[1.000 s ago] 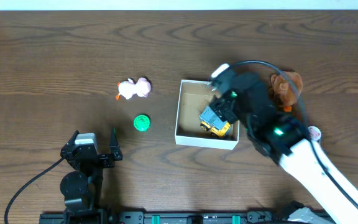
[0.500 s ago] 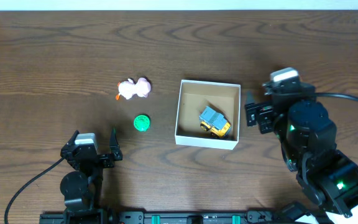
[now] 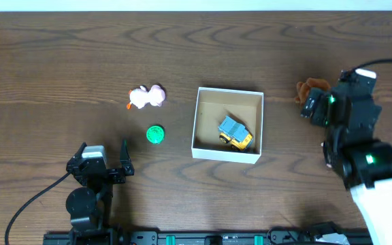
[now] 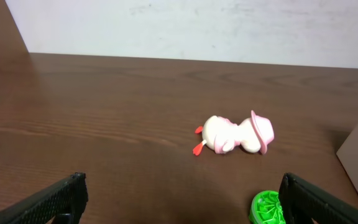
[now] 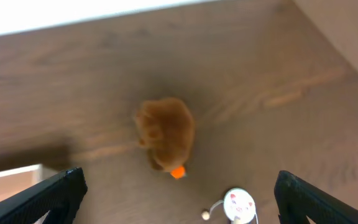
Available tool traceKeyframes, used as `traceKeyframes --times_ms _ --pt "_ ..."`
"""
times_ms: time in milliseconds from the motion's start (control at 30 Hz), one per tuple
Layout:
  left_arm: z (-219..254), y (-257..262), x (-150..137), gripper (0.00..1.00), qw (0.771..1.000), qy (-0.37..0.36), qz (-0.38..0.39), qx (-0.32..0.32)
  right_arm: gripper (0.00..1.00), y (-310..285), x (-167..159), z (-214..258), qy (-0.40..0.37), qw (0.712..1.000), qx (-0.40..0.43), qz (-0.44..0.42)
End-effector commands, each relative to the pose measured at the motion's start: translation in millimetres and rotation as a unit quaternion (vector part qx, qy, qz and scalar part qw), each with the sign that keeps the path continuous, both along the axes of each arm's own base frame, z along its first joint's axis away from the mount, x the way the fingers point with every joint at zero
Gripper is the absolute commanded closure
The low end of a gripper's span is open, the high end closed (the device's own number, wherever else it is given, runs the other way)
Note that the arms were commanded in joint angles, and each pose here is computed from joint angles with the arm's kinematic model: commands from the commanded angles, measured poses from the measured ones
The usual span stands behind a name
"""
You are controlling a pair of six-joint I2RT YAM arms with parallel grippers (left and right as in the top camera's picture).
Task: Pack container
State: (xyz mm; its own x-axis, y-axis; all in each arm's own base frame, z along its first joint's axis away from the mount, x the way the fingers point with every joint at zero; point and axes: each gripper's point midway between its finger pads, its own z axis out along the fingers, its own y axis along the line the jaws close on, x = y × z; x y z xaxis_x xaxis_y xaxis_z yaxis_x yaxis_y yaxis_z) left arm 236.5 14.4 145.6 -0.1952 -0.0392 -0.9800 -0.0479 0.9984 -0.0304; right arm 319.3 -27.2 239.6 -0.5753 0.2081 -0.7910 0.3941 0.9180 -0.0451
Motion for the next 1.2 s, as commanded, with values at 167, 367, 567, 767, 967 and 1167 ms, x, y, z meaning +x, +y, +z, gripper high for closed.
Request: traceKeyframes --times_ms 167,367,567,767,967,1167 --pt "-14 -1 -2 0.02 1.000 0.022 -0.001 -0.004 0.01 -39 40 -60 0.056 0.995 0.033 -0.078" --pt "-14 -1 -2 0.02 1.000 0.022 -0.001 -0.004 0.01 -55 62 -113 0.103 0.990 0.053 -0.083" --pt "-14 -1 -2 0.02 1.000 0.022 -0.001 -0.004 0.01 -44 70 -160 0.167 0.984 0.059 -0.028" --pt "-14 -1 -2 0.02 1.000 0.022 -0.001 -0.004 0.01 -42 70 -162 0.171 0.983 0.057 -0.024" --pt "-14 -1 -2 0.02 1.000 0.022 -0.001 -0.004 0.01 -32 72 -122 0.138 0.990 0.025 0.008" --pt "-14 -1 -2 0.02 1.000 0.022 -0.001 -0.004 0.01 -31 66 -95 0.105 0.994 0.031 0.001"
